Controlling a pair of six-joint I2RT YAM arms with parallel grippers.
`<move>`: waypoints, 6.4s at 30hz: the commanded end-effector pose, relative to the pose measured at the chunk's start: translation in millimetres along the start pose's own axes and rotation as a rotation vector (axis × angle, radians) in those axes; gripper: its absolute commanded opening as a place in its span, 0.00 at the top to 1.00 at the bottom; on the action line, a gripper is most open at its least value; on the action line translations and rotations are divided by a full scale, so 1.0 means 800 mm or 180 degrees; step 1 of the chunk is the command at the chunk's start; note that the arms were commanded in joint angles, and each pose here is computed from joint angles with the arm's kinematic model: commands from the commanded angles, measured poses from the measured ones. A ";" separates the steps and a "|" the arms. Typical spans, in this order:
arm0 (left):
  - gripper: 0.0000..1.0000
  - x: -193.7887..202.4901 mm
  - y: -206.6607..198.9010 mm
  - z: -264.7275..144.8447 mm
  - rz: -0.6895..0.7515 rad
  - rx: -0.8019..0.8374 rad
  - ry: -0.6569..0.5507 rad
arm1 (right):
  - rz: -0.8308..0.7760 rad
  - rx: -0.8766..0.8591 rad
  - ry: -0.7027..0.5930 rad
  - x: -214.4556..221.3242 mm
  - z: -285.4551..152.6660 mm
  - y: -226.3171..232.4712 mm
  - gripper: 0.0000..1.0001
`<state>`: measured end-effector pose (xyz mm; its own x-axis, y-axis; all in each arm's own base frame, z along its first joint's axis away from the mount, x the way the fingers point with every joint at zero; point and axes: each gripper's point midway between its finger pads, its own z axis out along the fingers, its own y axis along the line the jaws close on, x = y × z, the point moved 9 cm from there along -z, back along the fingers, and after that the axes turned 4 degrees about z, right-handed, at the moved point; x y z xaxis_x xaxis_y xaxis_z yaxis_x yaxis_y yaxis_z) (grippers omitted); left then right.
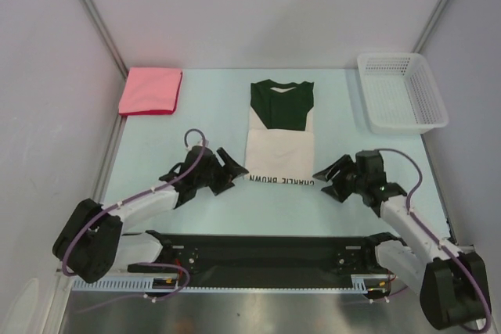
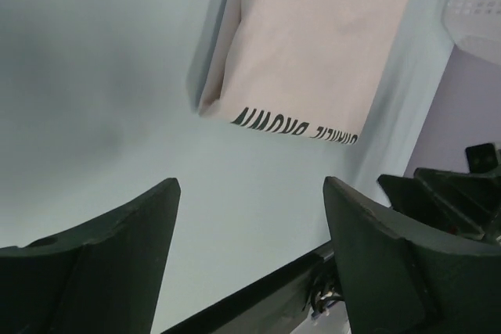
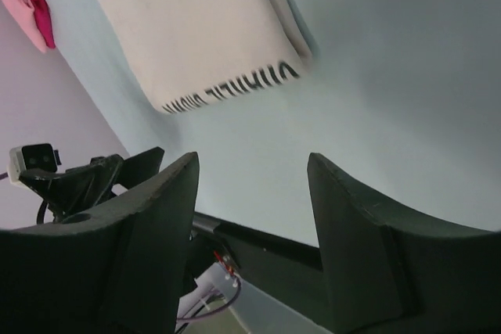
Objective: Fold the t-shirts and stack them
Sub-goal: Fold the tshirt
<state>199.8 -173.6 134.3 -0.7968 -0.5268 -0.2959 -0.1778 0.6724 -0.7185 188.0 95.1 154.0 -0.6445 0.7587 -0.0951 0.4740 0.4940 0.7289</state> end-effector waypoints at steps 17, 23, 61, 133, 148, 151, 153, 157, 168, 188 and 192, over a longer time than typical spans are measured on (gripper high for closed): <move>0.38 0.036 0.012 0.048 -0.1321 -0.0558 -0.0276 | 0.1380 -0.0098 -0.1017 0.055 0.054 -0.063 0.40; 0.39 0.041 0.027 0.056 -0.1569 -0.0750 -0.0347 | 0.1313 0.0047 -0.1187 0.047 0.059 -0.050 0.44; 0.59 0.050 0.063 0.080 -0.1885 -0.1223 -0.0362 | 0.1110 0.0667 -0.1003 0.040 0.091 -0.060 0.55; 0.99 -0.117 -0.135 -0.031 -0.0796 -0.0056 -0.0951 | -0.0595 -0.0258 0.0198 -0.106 0.038 0.203 1.00; 1.00 -0.223 -0.129 0.086 -0.1022 -0.0107 -0.0794 | -0.0400 -0.0263 0.0513 -0.200 0.160 0.224 1.00; 1.00 -0.229 -0.120 0.093 -0.1068 -0.0186 -0.0854 | -0.0336 -0.0224 0.0576 -0.206 0.179 0.211 1.00; 1.00 -0.233 -0.112 0.106 -0.1112 -0.0195 -0.0739 | -0.0317 -0.0247 0.0550 -0.212 0.187 0.210 1.00; 1.00 -0.241 -0.105 0.128 -0.1074 -0.0126 -0.0649 | -0.0282 -0.0217 0.0551 -0.220 0.202 0.205 1.00; 1.00 -0.252 -0.087 0.171 -0.0952 -0.0248 -0.0530 | -0.0252 -0.0162 0.0749 -0.233 0.236 0.180 1.00; 0.61 -0.270 -0.089 0.168 -0.0173 -0.0447 -0.0578 | -0.0677 0.0038 0.0732 -0.269 0.250 0.167 0.60; 0.54 -0.275 -0.103 0.119 0.0373 -0.0555 -0.0847 | -0.1132 0.0131 0.0439 -0.283 0.201 0.196 0.46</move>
<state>451.8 -179.7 141.0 -0.6885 -0.6409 -0.3394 -0.3538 0.7054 -0.6142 511.9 82.5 131.1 -0.8338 0.5451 -0.0873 0.3504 0.6448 0.6793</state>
